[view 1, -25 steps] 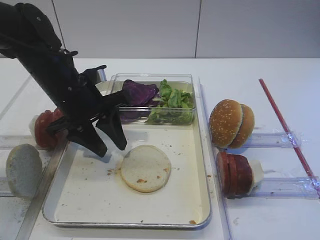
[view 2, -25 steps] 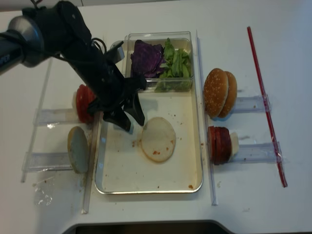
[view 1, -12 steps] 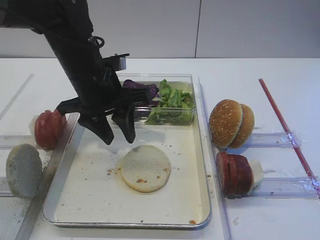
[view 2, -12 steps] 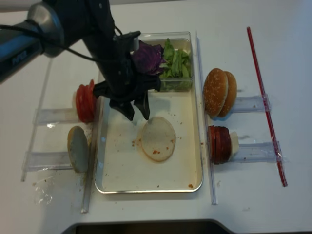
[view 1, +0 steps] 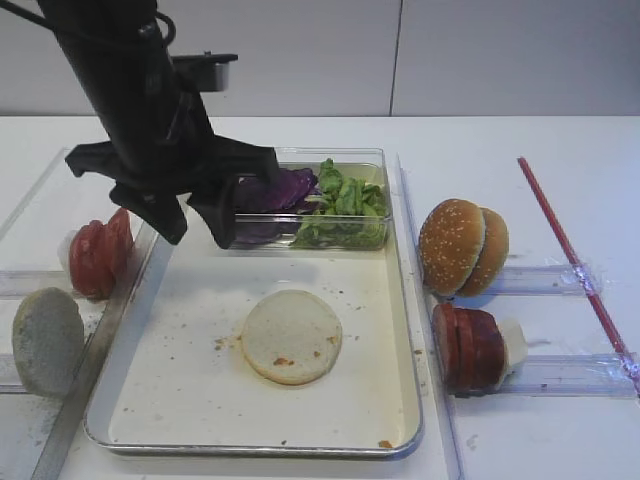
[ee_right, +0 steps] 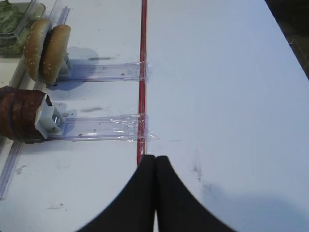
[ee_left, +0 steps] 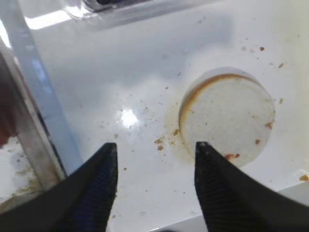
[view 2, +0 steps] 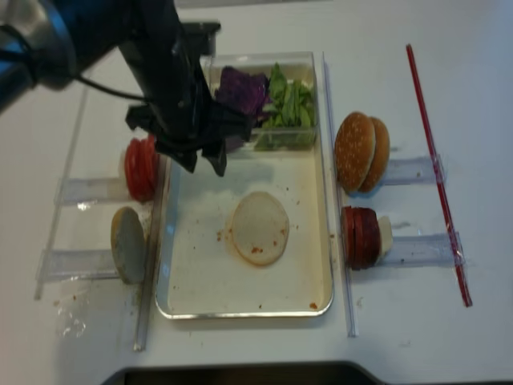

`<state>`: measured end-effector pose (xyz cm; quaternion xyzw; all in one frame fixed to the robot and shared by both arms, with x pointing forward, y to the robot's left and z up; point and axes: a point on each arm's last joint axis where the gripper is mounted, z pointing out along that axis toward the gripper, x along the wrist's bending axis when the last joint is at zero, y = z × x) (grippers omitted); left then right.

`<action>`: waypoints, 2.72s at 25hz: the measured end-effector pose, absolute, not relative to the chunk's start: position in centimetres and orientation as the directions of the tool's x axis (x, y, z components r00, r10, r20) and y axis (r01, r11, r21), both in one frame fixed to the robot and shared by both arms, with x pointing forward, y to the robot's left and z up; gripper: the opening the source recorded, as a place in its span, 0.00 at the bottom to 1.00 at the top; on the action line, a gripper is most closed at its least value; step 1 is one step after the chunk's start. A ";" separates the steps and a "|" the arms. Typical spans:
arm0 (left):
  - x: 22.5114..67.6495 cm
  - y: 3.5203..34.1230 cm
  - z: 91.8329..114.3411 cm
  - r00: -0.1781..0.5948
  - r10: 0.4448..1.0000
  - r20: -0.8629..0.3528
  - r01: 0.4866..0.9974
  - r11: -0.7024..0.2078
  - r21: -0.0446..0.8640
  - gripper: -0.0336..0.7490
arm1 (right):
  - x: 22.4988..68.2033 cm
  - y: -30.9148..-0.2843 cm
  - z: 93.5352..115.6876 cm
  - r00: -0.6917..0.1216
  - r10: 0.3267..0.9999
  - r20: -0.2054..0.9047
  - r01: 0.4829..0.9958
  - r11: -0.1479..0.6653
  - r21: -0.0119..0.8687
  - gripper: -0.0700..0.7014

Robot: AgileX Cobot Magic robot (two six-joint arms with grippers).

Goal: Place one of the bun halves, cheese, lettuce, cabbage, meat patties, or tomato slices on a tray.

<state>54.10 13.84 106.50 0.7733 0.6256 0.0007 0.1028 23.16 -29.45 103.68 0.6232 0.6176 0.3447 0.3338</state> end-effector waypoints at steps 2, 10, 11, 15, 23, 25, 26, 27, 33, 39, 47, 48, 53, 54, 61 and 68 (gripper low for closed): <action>53.6 14.3 107.8 0.222 0.968 -0.113 0.960 -0.197 0.198 0.49 | 23.2 -29.5 103.7 0.000 1.000 0.017 0.540 -0.014 0.842 0.31; 52.1 16.8 111.4 0.197 0.978 -0.069 0.935 -0.166 0.313 0.49 | 23.2 -29.5 103.7 0.000 1.000 0.017 0.540 -0.014 0.842 0.31; 51.9 17.4 111.6 0.183 0.981 -0.067 0.935 -0.152 0.320 0.49 | 23.2 -29.5 103.7 0.000 1.000 0.017 0.540 -0.014 0.842 0.31; 50.8 20.6 111.8 0.114 0.992 -0.054 0.941 -0.091 0.325 0.49 | 23.2 -29.5 103.7 0.000 1.000 0.016 0.540 -0.014 0.842 0.31; 45.9 26.4 112.6 0.001 1.000 -0.013 0.927 0.004 0.376 0.49 | 23.2 -29.5 103.7 0.000 1.000 0.016 0.540 -0.014 0.842 0.31; 44.3 27.0 112.5 -0.007 1.000 -0.012 0.922 0.011 0.388 0.49 | 23.2 -29.5 103.7 0.000 1.000 0.016 0.540 -0.014 0.842 0.31; 43.5 27.2 112.6 -0.010 1.000 -0.014 0.917 0.014 0.398 0.49 | 23.2 -29.5 103.7 0.000 1.000 0.016 0.540 -0.014 0.842 0.31; 42.6 27.4 112.6 -0.008 1.000 -0.015 0.913 0.014 0.407 0.49 | 23.2 -29.5 103.7 0.000 1.000 0.016 0.540 -0.014 0.842 0.31; 36.7 28.4 112.7 -0.004 0.999 -0.033 0.867 0.020 0.498 0.49 | 23.2 -29.5 103.7 0.000 1.000 0.014 0.540 -0.012 0.842 0.31; 31.2 29.4 112.6 0.035 0.999 -0.034 0.786 -0.006 0.618 0.49 | 23.2 -29.5 103.7 0.001 1.000 0.015 0.540 -0.013 0.842 0.31; 26.7 30.1 110.1 0.115 0.993 0.015 0.714 -0.093 0.693 0.48 | 23.2 -29.5 103.7 0.001 1.000 0.015 0.541 -0.013 0.841 0.31; 26.3 30.2 109.4 0.118 0.993 0.014 0.710 -0.094 0.698 0.48 | 23.2 -29.5 103.7 0.001 1.000 0.015 0.541 -0.013 0.841 0.31; 24.4 30.5 106.3 0.125 0.992 0.020 0.675 -0.099 0.731 0.48 | 23.2 -29.5 103.7 0.001 1.000 0.015 0.541 -0.013 0.841 0.31; 24.1 30.6 105.9 0.125 0.992 0.019 0.658 -0.097 0.747 0.48 | 23.2 -29.5 103.7 0.001 1.000 0.015 0.541 -0.013 0.841 0.31; 22.6 30.8 104.5 0.126 0.992 0.011 0.550 -0.079 0.831 0.48 | 23.2 -29.5 103.7 0.001 1.000 0.015 0.541 -0.013 0.841 0.31; 22.8 30.4 103.8 0.175 0.984 0.014 0.555 -0.111 0.824 0.48 | 23.2 -29.5 103.7 0.003 1.000 0.013 0.541 -0.012 0.841 0.31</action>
